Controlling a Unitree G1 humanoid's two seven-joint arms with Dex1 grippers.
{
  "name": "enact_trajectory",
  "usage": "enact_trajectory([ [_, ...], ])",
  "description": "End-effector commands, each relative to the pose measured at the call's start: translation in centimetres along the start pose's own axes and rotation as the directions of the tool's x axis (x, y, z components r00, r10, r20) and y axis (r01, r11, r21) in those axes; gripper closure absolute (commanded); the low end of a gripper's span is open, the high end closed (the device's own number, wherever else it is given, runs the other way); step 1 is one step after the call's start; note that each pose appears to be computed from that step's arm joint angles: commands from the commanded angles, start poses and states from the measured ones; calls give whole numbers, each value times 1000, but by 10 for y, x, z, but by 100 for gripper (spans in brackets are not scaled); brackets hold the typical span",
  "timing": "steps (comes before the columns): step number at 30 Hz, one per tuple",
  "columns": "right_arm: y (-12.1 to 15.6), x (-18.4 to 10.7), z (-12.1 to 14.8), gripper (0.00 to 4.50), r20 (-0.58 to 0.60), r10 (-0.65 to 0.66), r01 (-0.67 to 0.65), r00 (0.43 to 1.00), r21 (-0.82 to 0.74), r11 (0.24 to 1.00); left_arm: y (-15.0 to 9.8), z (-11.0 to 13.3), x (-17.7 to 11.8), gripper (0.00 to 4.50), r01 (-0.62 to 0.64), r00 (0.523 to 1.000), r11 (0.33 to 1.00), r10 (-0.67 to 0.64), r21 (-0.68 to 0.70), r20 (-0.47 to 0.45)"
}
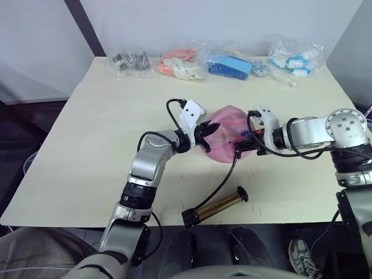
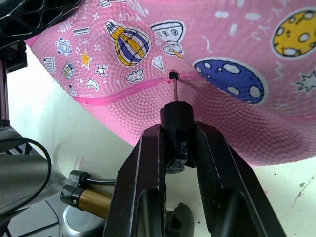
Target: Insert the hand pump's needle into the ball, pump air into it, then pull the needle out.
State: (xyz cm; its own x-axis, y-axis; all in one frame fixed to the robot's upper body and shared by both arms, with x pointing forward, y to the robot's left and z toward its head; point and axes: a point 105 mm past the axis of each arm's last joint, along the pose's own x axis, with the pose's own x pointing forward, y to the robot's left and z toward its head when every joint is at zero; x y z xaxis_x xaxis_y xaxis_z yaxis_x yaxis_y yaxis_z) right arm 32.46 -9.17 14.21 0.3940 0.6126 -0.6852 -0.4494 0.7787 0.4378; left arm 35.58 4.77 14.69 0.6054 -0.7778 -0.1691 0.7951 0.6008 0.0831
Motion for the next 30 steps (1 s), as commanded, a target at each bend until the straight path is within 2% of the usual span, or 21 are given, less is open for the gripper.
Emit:
enact_trajectory([
  [1,16,1,18,418,57,38,-37,998,-22,999,-45,-33,14,446,179,976,981,-187,-78,-112],
  [11,12,16,18,418,10,17,-17,1000,19,1000,-44,-34,14,446,169,977,982,-178,-84,-118],
  [19,10,25,25,418,17,-25,24,1000,63,998,-44,-36,14,446,158,978,982,-171,-105,-122],
  [30,27,35,32,418,30,3,-5,1000,55,998,-44,-40,15,446,140,979,980,-159,-144,-130],
])
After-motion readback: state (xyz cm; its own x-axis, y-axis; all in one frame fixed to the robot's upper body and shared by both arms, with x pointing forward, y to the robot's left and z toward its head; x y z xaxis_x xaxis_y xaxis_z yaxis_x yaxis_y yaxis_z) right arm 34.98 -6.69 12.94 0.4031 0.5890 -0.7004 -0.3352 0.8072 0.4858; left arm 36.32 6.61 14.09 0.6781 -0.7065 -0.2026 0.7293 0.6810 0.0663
